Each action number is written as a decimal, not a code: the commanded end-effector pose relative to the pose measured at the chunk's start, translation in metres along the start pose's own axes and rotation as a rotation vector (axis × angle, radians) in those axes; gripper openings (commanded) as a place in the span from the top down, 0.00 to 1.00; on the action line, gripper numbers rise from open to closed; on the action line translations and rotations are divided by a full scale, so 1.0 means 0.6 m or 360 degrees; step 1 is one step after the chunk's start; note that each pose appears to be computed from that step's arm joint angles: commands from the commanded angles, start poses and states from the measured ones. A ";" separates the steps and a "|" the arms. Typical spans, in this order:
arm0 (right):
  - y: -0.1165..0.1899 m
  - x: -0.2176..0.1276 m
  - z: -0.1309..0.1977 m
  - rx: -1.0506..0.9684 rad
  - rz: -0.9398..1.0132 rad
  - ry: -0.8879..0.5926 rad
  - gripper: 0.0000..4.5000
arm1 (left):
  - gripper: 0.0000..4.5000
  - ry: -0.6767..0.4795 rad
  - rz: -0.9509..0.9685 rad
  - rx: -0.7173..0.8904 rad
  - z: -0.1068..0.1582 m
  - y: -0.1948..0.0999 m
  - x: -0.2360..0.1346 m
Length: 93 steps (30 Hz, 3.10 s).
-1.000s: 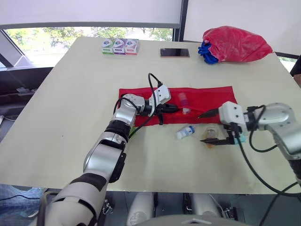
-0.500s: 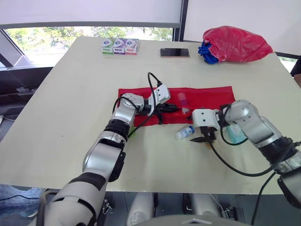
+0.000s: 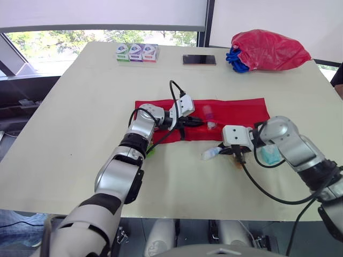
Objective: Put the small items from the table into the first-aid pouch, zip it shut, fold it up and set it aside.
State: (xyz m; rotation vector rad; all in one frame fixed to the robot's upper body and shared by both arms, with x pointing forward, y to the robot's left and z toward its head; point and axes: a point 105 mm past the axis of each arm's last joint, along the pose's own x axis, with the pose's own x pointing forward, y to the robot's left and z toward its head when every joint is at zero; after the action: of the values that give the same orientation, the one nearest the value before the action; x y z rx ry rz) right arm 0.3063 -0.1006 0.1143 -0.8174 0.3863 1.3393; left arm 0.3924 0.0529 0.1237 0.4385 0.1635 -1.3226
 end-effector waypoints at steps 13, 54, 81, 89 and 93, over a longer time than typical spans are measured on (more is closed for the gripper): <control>-0.013 -0.066 -0.033 0.0731 -0.0904 0.0379 0.91 | 1.00 -0.0163 0.0036 0.0030 0.029 -0.015 0.013; -0.054 0.021 0.022 0.1194 -0.1165 0.0243 0.91 | 1.00 -0.0200 -0.0078 0.0043 0.038 -0.074 0.037; -0.078 0.034 0.056 0.1200 -0.1143 -0.0063 0.50 | 1.00 -0.0170 -0.0071 0.0070 0.031 -0.056 0.020; -0.041 0.006 0.050 0.1104 -0.0986 -0.0113 0.50 | 1.00 -0.0131 -0.0054 0.0067 0.024 -0.028 0.001; -0.033 -0.013 0.043 0.0971 -0.0931 -0.0195 0.50 | 1.00 -0.0135 -0.0094 0.0048 0.023 -0.024 -0.007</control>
State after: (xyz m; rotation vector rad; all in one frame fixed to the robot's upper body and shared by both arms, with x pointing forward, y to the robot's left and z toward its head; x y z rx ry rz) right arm 0.3196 -0.0906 0.1258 -0.2895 0.4869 0.6122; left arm 0.3732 0.0467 0.1199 0.4095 0.1381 -1.3952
